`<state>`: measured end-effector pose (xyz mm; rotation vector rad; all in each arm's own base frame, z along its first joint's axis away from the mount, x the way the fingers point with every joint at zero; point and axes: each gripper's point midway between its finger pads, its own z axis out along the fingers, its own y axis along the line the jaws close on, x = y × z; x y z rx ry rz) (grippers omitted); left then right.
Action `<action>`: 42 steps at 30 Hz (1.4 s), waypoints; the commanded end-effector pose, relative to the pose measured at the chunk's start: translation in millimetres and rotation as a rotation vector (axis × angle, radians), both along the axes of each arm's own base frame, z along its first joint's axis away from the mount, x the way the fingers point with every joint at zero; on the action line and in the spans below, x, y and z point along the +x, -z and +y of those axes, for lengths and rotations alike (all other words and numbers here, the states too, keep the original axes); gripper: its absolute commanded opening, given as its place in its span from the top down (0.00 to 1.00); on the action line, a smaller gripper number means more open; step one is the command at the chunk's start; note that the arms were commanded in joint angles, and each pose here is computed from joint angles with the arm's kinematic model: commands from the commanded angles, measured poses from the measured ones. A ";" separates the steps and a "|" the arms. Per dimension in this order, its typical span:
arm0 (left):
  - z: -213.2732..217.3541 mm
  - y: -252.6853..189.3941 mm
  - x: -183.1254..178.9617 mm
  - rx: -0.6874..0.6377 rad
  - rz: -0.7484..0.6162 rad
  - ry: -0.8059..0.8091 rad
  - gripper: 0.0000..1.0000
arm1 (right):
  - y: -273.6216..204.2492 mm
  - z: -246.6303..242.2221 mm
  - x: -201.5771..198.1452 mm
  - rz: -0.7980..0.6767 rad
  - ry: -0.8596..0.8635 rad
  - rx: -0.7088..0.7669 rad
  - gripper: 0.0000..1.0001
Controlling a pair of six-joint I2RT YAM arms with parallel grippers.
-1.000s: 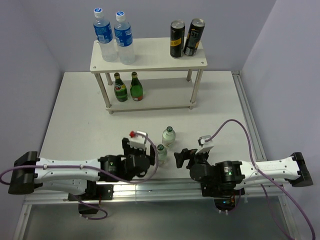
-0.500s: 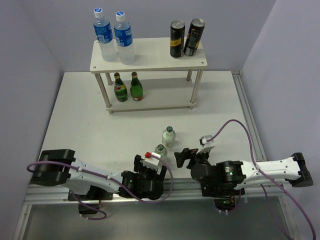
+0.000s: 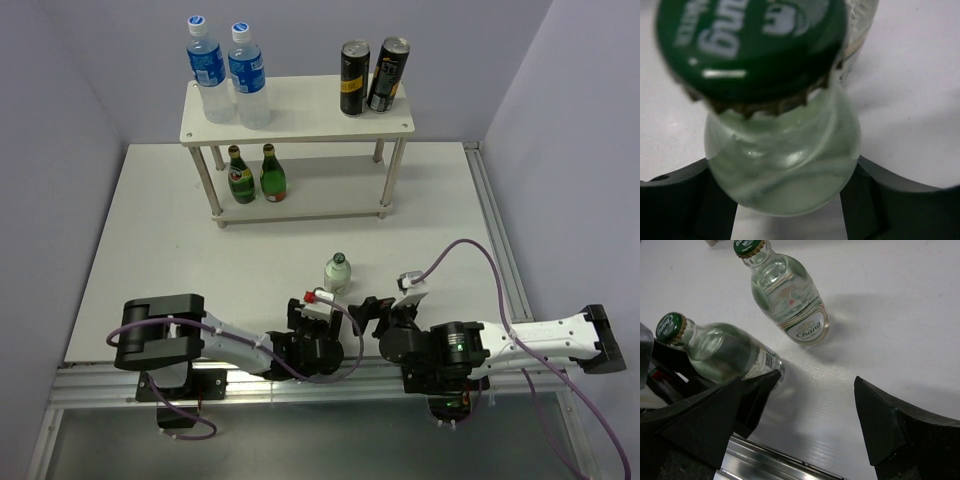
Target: Place and organize the beverage onto the shelf
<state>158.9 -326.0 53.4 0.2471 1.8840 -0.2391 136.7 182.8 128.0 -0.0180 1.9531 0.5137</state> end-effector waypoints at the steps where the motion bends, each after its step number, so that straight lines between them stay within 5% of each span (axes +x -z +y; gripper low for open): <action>1: -12.1 -22.3 21.6 -0.088 -0.053 -0.052 0.32 | -14.1 7.5 3.5 -0.023 0.027 0.050 0.00; 5: -3.8 -22.2 28.1 -0.090 -0.058 -0.071 0.62 | -11.5 25.9 0.8 -0.027 -0.025 0.026 0.00; 11: 31.5 -22.3 37.3 -0.088 -0.059 -0.150 0.91 | 0.9 59.5 10.1 0.003 -0.078 0.000 0.00; 22: 91.0 -15.0 43.2 -0.124 -0.051 -0.280 1.00 | 21.1 90.4 47.5 0.059 0.030 -0.122 0.00; 28: 100.2 -14.5 43.1 -0.145 -0.047 -0.284 1.00 | 15.1 94.9 46.0 0.083 0.045 -0.071 0.00; 42: 101.8 -13.5 45.0 -0.171 -0.038 -0.276 1.00 | 37.8 79.9 80.8 0.059 0.196 -0.203 0.00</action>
